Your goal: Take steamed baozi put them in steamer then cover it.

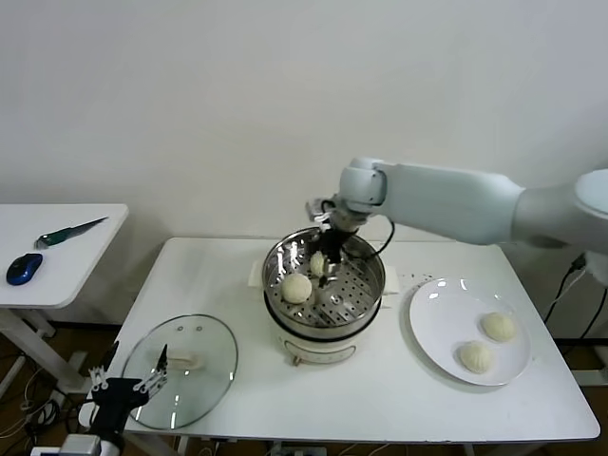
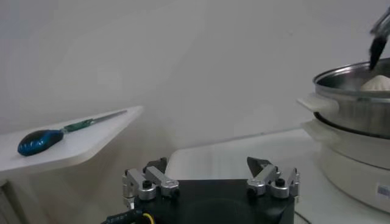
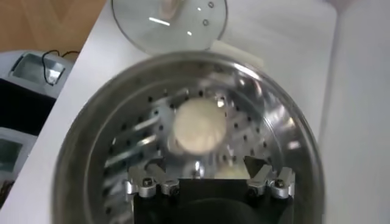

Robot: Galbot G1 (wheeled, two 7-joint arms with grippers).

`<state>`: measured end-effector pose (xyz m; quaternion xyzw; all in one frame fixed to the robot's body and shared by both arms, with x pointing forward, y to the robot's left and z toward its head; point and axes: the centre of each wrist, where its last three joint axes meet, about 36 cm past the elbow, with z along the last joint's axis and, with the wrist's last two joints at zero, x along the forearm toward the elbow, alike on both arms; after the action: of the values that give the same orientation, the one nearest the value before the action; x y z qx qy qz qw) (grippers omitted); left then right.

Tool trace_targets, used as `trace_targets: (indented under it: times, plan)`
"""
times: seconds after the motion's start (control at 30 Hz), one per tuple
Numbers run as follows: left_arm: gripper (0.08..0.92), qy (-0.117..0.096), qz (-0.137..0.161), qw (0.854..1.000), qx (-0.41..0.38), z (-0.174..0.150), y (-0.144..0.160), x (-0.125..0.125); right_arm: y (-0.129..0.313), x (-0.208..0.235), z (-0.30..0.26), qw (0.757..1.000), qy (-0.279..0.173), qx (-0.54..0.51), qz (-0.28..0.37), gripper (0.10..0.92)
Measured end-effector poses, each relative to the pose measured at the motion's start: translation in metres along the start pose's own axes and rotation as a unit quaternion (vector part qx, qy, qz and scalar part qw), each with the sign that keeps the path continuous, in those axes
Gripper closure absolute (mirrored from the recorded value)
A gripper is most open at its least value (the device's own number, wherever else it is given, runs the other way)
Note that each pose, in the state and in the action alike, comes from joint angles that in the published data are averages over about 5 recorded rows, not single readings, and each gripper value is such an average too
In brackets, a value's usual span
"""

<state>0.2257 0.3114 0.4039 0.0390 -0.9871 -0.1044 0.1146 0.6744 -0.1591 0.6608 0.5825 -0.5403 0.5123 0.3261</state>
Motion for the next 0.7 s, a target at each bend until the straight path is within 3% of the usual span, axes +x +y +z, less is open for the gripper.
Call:
trace_targets:
  times: [0.3,0.7]
  plan:
    - [0.177,-0.002,-0.001,1.000,-0.002,-0.002,-0.001,-0.004,0.052,0.046,0.101,0.999,0.010,-0.038,0.008,0.200]
    - [0.177,0.003,-0.007,1.000,-0.006,-0.001,-0.001,-0.001,0.137,-0.001,0.224,0.995,0.055,-0.084,-0.011,0.200]
